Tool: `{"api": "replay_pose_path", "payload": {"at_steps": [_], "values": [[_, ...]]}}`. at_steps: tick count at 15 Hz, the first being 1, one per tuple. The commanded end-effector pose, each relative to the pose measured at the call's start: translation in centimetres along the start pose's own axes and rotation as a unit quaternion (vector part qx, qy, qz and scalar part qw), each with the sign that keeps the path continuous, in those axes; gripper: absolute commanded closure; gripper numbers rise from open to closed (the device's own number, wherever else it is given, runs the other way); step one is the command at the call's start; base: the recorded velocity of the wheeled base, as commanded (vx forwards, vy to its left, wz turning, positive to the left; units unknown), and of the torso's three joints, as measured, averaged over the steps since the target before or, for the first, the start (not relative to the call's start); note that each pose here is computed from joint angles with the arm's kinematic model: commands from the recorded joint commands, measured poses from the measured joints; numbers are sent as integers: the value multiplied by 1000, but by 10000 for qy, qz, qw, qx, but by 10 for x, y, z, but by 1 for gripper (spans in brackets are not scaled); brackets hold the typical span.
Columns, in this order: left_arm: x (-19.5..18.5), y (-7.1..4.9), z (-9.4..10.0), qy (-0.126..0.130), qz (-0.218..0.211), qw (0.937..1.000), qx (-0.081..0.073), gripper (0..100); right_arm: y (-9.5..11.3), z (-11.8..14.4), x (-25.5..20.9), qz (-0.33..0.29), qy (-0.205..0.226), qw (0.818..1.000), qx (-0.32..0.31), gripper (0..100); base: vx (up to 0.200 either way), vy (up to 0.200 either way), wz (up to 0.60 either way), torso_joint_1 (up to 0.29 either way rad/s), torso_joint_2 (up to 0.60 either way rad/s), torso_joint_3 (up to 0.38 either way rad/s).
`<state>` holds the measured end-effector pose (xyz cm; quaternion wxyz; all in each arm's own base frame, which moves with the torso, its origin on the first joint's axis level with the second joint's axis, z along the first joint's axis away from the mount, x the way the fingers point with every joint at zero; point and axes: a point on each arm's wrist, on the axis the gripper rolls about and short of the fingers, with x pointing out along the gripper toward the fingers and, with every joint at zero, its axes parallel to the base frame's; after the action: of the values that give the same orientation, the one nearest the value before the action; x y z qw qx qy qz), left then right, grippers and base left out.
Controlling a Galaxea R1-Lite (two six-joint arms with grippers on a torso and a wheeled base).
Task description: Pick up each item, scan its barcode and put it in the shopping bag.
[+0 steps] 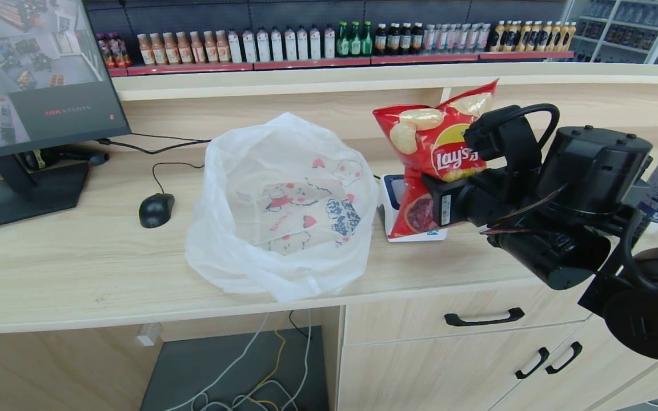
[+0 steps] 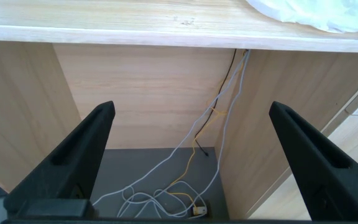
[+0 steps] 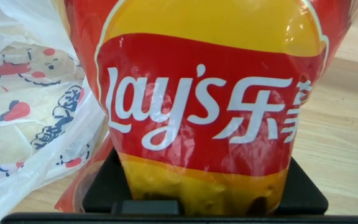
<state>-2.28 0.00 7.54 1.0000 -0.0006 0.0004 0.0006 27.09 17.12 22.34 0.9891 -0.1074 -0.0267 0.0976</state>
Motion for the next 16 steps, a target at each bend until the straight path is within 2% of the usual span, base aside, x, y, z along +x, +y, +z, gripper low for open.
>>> {"api": "replay_pose_path", "payload": {"at_steps": [1,8,16], "values": [[0,0,0,3,1,10000,-1,0,0,0,0,3,3,10000,-4,100,0,0,0,0,0,0],[0,0,0,3,-6,10000,-1,0,-1,-3,-6,-1,-47,10000,16,100,0,0,0,0,0,0],[0,0,0,3,1,10000,-1,0,-11,12,-24,-17,-283,9995,121,100,0,0,0,0,0,0]]}}
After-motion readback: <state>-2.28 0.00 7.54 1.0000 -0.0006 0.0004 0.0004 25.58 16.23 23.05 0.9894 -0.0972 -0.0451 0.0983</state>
